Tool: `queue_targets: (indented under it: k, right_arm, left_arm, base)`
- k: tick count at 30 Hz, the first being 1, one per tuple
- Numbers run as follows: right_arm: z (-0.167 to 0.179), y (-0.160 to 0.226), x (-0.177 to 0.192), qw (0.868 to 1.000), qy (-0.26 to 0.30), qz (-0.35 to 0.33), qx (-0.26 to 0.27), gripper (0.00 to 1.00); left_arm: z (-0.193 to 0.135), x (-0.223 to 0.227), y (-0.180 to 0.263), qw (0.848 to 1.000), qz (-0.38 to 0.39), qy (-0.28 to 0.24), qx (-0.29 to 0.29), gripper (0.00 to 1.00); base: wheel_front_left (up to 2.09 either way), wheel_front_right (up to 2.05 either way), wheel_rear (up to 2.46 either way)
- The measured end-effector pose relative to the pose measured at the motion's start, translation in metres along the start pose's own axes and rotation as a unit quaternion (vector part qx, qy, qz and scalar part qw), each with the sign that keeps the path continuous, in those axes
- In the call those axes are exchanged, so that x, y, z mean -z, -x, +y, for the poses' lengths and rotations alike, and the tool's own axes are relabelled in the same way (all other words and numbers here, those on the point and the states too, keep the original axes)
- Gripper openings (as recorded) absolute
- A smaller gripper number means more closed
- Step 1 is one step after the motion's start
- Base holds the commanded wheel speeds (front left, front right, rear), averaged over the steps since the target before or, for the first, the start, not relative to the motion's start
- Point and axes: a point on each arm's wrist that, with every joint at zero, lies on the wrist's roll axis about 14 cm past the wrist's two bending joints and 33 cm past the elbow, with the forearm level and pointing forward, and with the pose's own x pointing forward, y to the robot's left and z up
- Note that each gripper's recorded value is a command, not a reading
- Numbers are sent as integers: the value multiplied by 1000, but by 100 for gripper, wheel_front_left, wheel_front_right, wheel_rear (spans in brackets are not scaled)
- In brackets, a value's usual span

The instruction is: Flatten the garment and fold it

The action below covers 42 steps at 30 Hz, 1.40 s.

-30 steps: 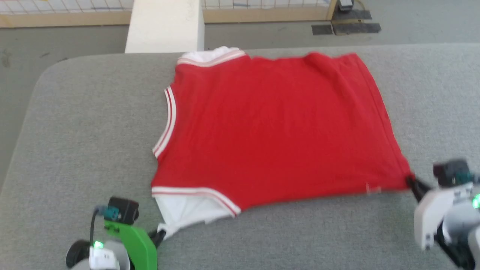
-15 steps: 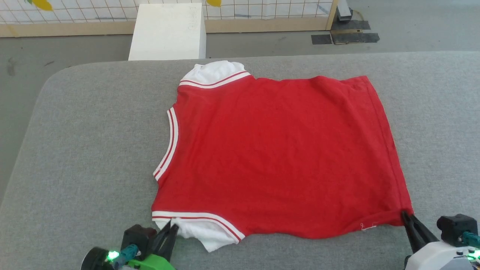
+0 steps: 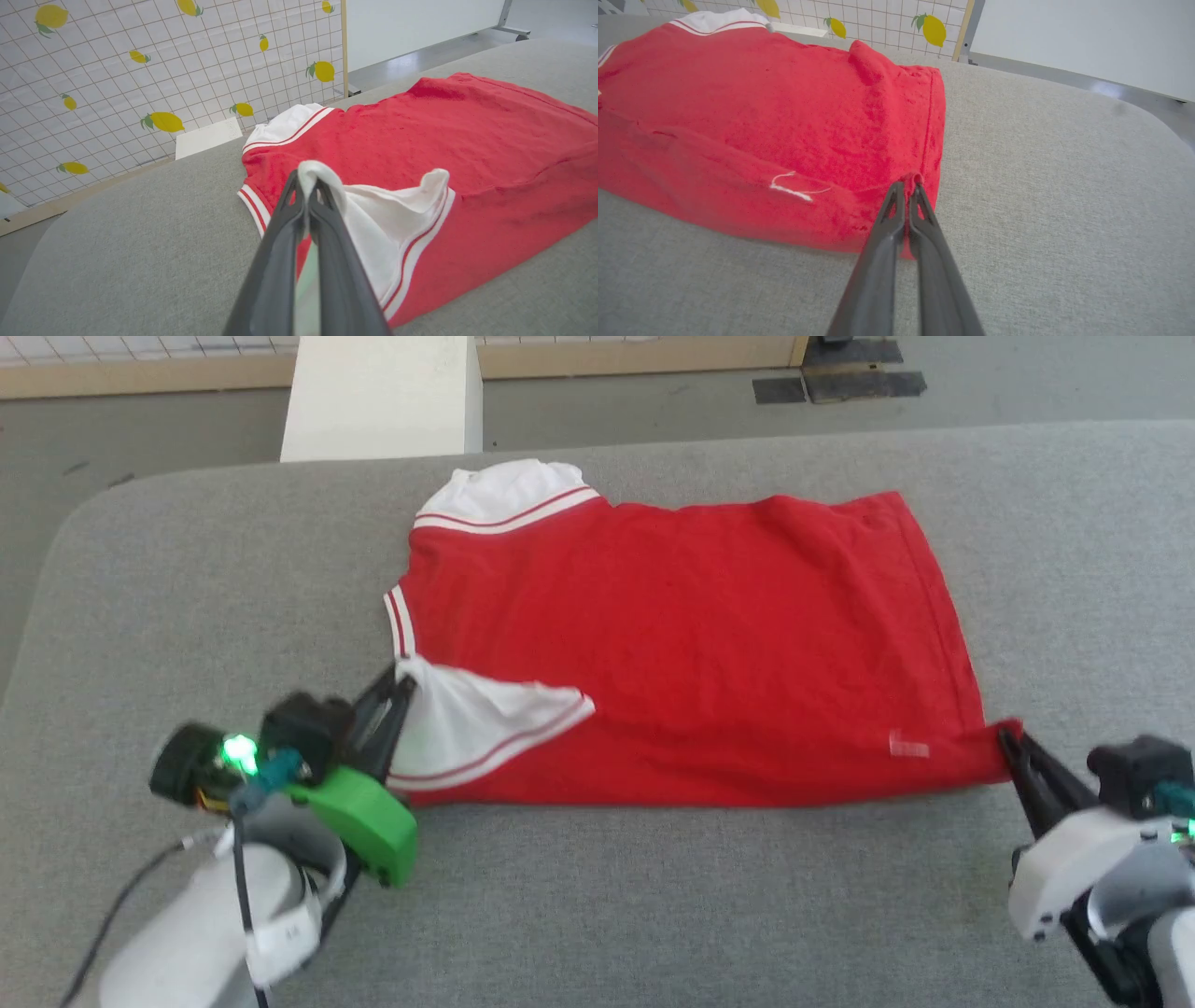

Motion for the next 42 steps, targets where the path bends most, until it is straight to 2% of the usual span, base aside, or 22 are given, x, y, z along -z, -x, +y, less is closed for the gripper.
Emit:
queue_targets:
  k: [7, 14, 16, 17, 18, 22, 24, 25, 26, 28, 29, 34, 37, 42]
  right_arm:
    - [-12, -33, -3, 999, 18, 28, -2, 0]
    - [-22, -61, 23, 995, 5, 99, 0, 0]
    - [-22, -68, 30, 993, -3, 118, -3, 0]
    - [-18, -74, 39, 989, -15, 144, -9, 0]
    - [-17, -76, 43, 988, -21, 154, -12, 0]
    - [-12, -80, 54, 978, -46, 202, -25, 0]
    - [-13, -81, 54, 973, -61, 220, -26, 0]
    - [-13, -81, 54, 972, -67, 223, -26, 0]
    - [-13, -80, 53, 971, -74, 226, -26, 2]
    - [-14, -80, 48, 973, -78, 218, -25, 82]
    - [-14, -80, 44, 974, -81, 209, -24, 100]
    - [-10, -69, 24, 986, -102, 133, -18, 100]
    - [-10, -57, 8, 991, -116, 68, -6, 100]
    - [-1, -29, -8, 990, -140, -27, 13, 100]
  left_arm:
    - [24, 3, -36, 999, 26, -15, 15, 0]
    - [40, 56, -54, 991, 129, 31, 16, 0]
    - [44, 82, -51, 981, 184, 55, 10, 0]
    - [44, 112, -43, 964, 250, 88, 7, 0]
    - [42, 121, -40, 957, 271, 102, 9, 0]
    - [41, 133, -38, 934, 320, 160, 9, 0]
    - [42, 131, -38, 929, 322, 180, 6, 0]
    - [42, 129, -38, 930, 318, 185, 3, 42]
    - [43, 125, -40, 934, 305, 186, -3, 100]
    - [48, 117, -41, 947, 268, 177, -23, 100]
    - [51, 112, -41, 955, 243, 168, -36, 100]
    - [64, 71, -34, 980, 96, 137, -103, 100]
    - [59, 52, -21, 983, 36, 127, -127, 100]
    - [40, 45, 6, 979, 15, 138, -149, 100]
  base:
    - [0, 0, 0]
    - [0, 0, 0]
    - [0, 0, 0]
    - [0, 0, 0]
    - [0, 0, 0]
    - [0, 0, 0]
    - [0, 0, 0]
    - [0, 0, 0]
    - [0, 0, 0]
    - [0, 0, 0]
    - [0, 0, 0]
    - [0, 0, 0]
    - [0, 0, 0]
    - [0, 0, 0]
